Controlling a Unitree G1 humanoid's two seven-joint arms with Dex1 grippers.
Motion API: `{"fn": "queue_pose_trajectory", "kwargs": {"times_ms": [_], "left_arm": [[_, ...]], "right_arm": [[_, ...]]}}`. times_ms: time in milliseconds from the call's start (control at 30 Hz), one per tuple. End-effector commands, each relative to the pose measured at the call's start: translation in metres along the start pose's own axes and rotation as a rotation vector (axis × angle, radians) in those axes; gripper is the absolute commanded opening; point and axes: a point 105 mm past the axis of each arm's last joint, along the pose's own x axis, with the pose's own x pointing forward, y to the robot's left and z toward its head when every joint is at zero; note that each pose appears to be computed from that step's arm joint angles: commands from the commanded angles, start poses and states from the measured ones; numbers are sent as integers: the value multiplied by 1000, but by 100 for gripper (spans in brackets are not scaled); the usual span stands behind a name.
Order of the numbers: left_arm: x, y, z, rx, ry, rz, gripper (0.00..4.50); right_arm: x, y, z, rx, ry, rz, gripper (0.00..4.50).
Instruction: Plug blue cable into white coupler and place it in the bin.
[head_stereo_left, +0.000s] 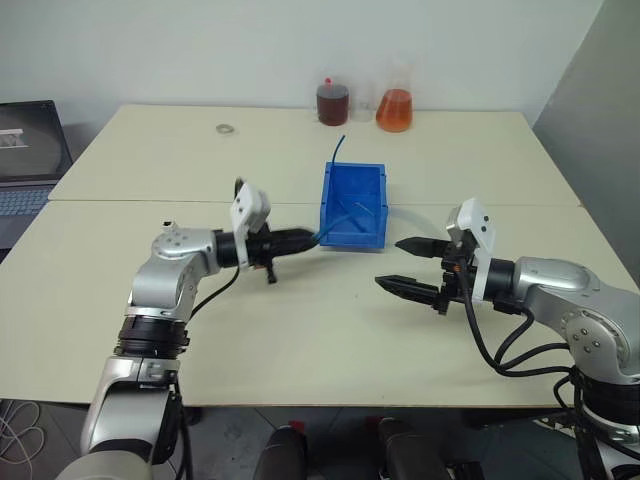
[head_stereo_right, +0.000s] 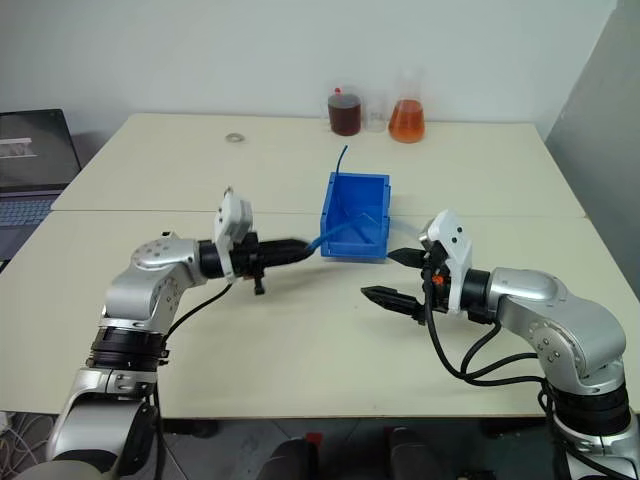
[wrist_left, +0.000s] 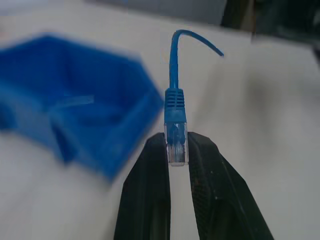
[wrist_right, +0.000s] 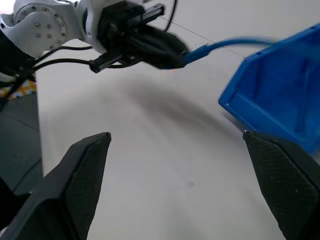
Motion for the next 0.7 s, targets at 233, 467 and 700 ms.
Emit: {"fn": "queue_pose_trajectory", "kwargs": {"times_ms": [233,467,700], "left_arm": [[15,-34,48,-234,-175,-66,23],[17,-49,51,-362,-204,-152,23],[27,-60,53,-386,-200,-212,23]], "right_arm": [[-15,-23,37,169,-198,-24,450],[-17,-15,64,294,-270,144,450],[-2,-6,61,281,-220,216,450]]}}
